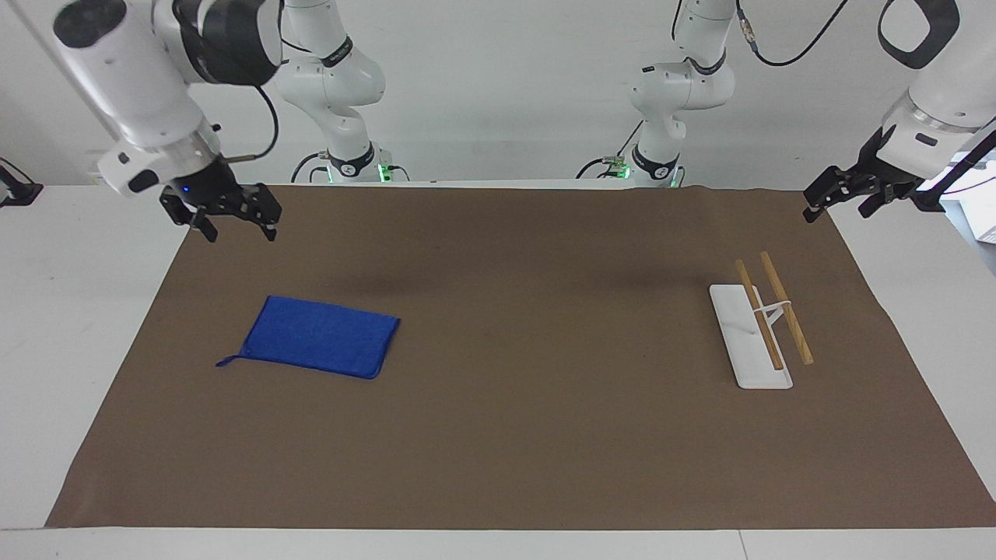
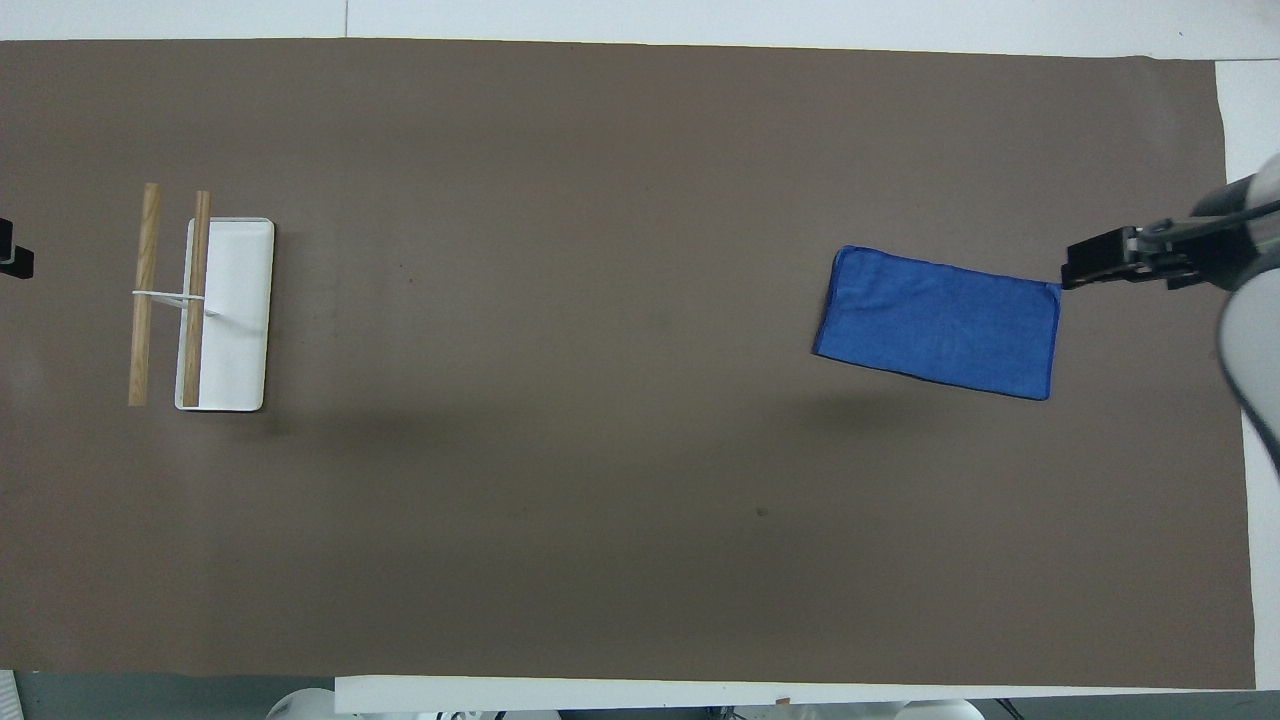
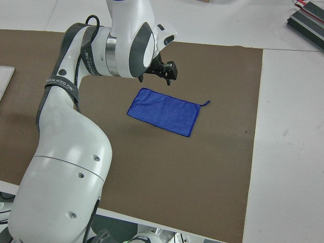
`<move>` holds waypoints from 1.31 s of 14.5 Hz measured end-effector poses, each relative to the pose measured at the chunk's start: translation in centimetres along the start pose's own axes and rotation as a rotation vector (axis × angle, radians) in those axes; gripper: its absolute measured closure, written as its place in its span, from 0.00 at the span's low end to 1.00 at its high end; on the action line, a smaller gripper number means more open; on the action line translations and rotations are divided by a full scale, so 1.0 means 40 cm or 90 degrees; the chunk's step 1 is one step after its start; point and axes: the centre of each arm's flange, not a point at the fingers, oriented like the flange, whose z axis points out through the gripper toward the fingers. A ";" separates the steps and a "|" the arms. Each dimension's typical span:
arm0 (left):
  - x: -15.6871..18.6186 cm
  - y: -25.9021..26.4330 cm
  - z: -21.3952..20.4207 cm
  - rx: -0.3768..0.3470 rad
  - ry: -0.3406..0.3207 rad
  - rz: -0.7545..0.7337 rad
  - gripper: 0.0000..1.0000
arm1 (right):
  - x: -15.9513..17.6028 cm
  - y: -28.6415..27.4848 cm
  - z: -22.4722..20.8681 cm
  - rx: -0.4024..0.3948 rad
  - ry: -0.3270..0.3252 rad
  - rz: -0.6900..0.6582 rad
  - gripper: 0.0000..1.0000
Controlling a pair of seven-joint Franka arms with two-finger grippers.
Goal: Right arm passes towel to left arm to hang
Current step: 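Lower the right gripper onto the blue towel's edge and close it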
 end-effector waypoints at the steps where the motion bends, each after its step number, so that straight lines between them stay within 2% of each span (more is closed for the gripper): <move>1: 0.000 0.000 0.000 0.000 0.000 0.000 0.00 | 0.015 -0.030 0.082 -0.001 -0.001 0.001 0.00; 4: 0.000 0.000 0.000 0.000 0.000 0.000 0.00 | 0.032 -0.098 0.306 -0.004 0.000 -0.009 0.01; 7: 0.000 0.000 0.000 0.000 0.000 0.000 0.00 | 0.021 -0.081 0.422 -0.007 -0.006 -0.002 0.04; 8: 0.000 0.000 0.000 0.000 0.000 0.000 0.00 | 0.019 -0.080 0.447 -0.008 -0.008 -0.002 0.07; 13: 0.000 0.000 0.000 0.000 0.000 0.000 0.00 | -0.003 -0.070 0.547 -0.010 -0.012 0.001 0.11; 19: 0.000 0.000 0.000 0.000 0.000 0.000 0.00 | -0.015 -0.064 0.574 -0.011 -0.027 -0.004 0.13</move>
